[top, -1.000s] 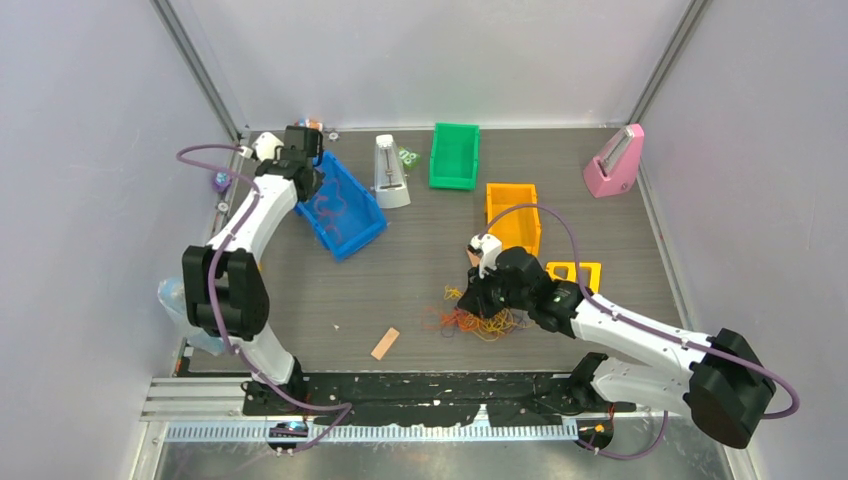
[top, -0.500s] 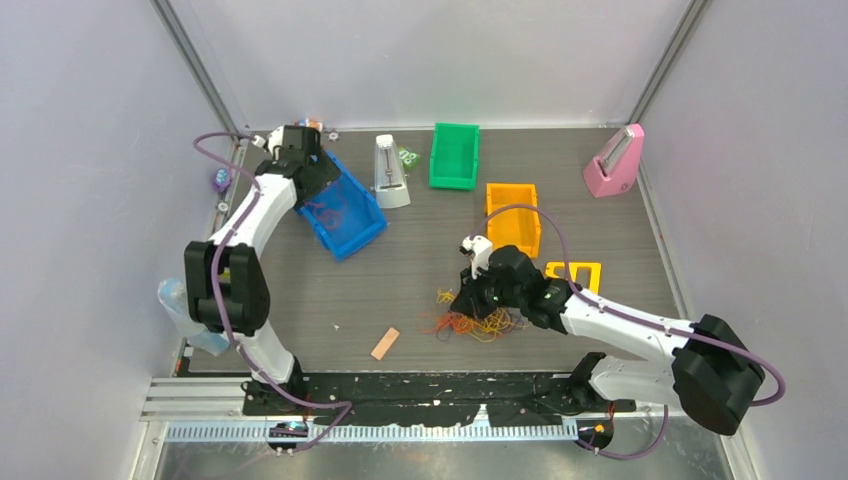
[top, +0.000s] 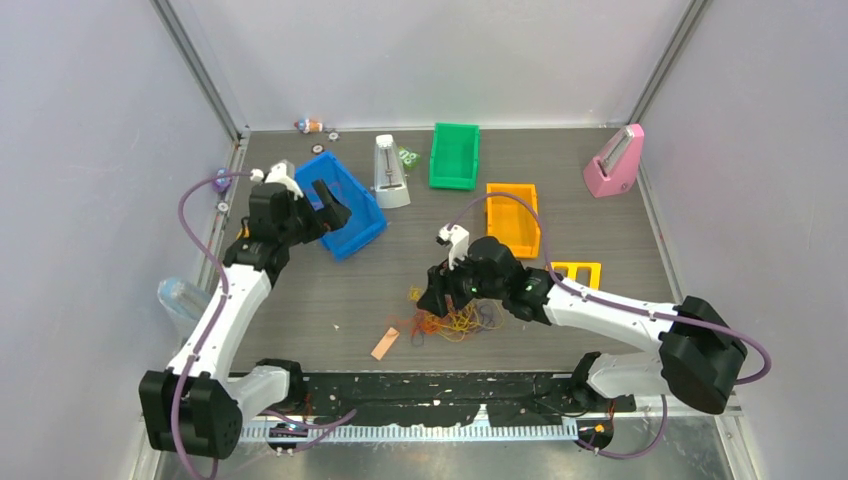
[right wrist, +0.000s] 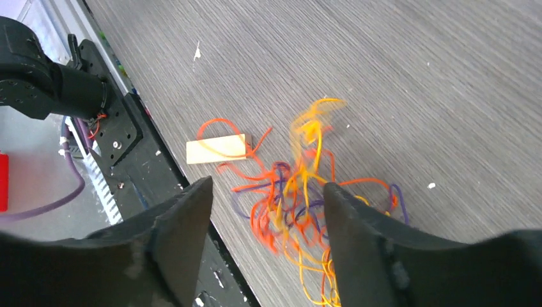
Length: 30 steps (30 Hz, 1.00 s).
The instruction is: Untangle the cables
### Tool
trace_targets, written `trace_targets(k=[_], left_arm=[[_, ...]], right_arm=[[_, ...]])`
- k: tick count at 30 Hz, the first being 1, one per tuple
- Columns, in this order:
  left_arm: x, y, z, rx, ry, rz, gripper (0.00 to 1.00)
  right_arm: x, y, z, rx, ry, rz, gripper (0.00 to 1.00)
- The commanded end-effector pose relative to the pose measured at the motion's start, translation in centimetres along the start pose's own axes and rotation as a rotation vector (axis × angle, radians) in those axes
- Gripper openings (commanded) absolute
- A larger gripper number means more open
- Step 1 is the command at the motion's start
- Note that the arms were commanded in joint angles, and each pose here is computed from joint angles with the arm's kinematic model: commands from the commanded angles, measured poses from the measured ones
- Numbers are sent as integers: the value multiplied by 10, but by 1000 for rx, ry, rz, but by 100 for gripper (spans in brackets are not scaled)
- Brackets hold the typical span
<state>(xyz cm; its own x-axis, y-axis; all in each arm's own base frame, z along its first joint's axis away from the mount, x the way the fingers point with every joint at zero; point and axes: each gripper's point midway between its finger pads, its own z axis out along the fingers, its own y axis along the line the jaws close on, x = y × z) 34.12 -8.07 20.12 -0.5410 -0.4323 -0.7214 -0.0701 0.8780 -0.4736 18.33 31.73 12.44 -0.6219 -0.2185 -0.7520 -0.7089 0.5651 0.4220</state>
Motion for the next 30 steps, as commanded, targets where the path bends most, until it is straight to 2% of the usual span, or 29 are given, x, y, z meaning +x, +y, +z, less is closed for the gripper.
trace_targets(k=[1,6,10,12,15,18,21,24,27,30], left_arm=[[24,-28,-9,206,30,25,100],[85,-40,-14,262,129,66,100],[126,-43,-19,271,196,146,99],[139,-41,-20,261,204,180,99],[149,-29,-21,174,163,255,100],[151,-12,-26,61,107,316,100],[152,-2,-29,44,61,293,100],[158,21,-24,-24,-1,169,100],[173,-13,-28,233,45,207,99],[186,-34,-35,368,109,226,99]], right_arm=[[-33,15,-2,-12,-108,-9,75],[-29,-6,-20,110,-147,28,88],[-2,-36,-41,271,-111,60,98],[7,-49,-54,343,-118,83,96],[19,-62,-70,414,-138,135,95],[33,-62,-84,407,-149,180,95],[42,-65,-99,420,-177,219,95],[58,-73,-107,453,-168,248,95],[67,-76,-108,453,-188,295,95],[71,-81,-108,478,-203,339,97]])
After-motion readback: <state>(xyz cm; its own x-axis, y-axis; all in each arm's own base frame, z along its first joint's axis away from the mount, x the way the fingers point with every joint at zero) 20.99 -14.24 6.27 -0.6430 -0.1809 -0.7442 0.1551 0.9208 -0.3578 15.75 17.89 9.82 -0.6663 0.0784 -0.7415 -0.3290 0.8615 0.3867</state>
